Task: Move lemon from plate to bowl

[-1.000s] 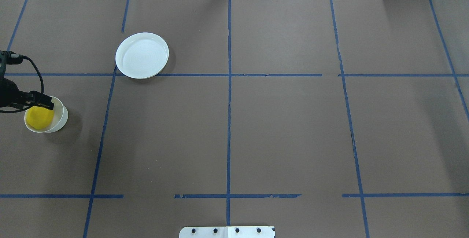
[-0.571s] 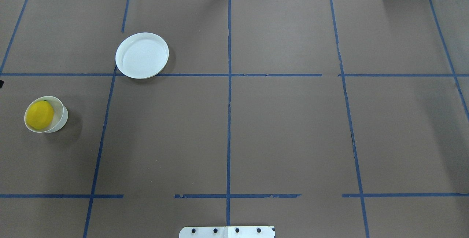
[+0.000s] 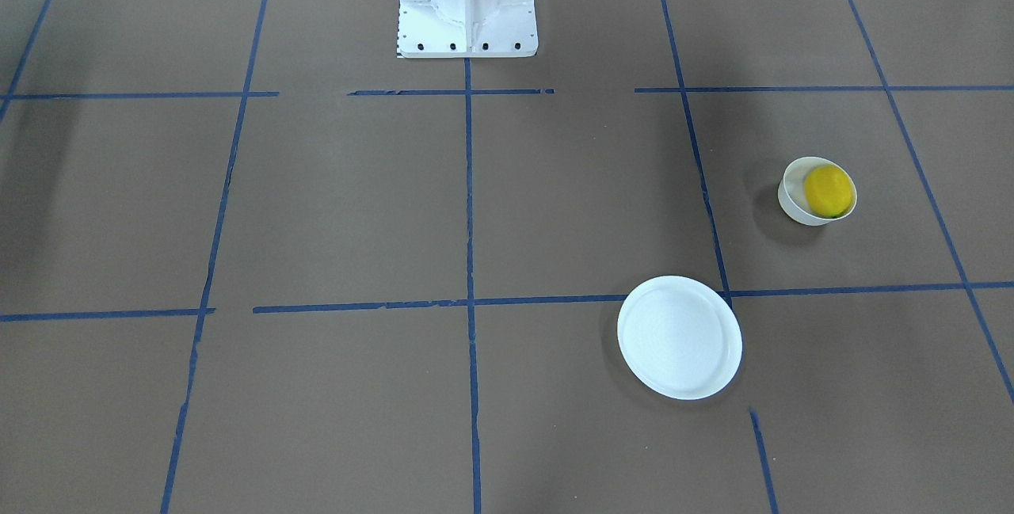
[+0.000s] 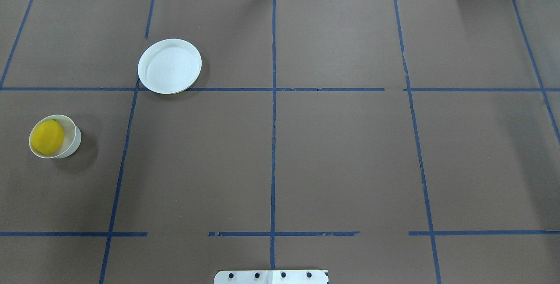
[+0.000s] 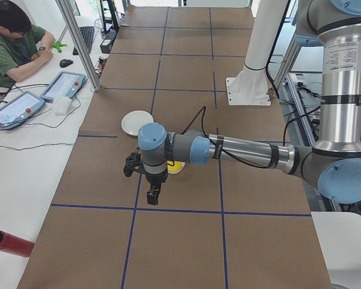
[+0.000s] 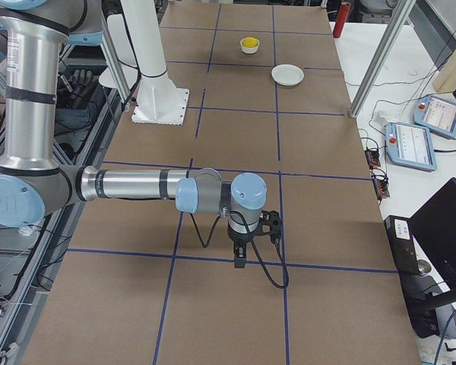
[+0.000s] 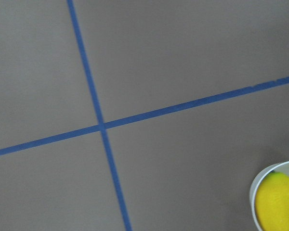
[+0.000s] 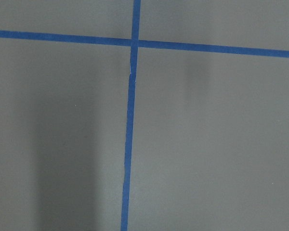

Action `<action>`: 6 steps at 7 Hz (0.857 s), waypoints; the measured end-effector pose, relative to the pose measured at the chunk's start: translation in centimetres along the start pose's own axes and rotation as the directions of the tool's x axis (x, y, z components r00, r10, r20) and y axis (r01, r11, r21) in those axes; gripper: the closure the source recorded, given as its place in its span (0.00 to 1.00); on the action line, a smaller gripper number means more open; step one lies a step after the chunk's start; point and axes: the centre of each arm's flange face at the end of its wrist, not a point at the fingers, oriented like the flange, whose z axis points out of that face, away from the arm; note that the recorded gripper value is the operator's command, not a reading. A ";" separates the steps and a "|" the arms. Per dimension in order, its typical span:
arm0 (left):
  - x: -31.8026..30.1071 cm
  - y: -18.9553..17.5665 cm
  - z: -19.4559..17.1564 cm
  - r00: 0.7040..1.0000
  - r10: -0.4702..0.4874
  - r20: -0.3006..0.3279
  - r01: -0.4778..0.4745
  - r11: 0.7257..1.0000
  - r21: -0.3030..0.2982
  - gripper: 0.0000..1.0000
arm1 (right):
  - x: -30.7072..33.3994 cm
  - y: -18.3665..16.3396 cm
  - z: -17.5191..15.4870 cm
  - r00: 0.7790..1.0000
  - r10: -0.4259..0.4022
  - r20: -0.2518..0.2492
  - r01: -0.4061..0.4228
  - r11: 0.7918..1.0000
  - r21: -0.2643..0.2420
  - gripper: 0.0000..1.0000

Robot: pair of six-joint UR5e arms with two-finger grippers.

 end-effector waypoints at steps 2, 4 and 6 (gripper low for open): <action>-1.6 1.8 1.9 0.996 0.010 -0.092 -0.014 0.999 -0.034 0.00 | 0.0 0.0 0.0 1.000 0.000 0.000 0.000 1.000 0.000 0.00; -1.7 2.3 2.3 0.992 0.010 -0.122 -0.014 0.999 -0.034 0.00 | 0.0 0.0 0.0 1.000 0.000 0.000 0.000 1.000 0.000 0.00; -2.1 2.5 2.2 0.996 0.010 -0.094 -0.013 0.999 -0.038 0.00 | 0.0 0.0 0.0 1.000 0.000 0.000 0.000 1.000 0.000 0.00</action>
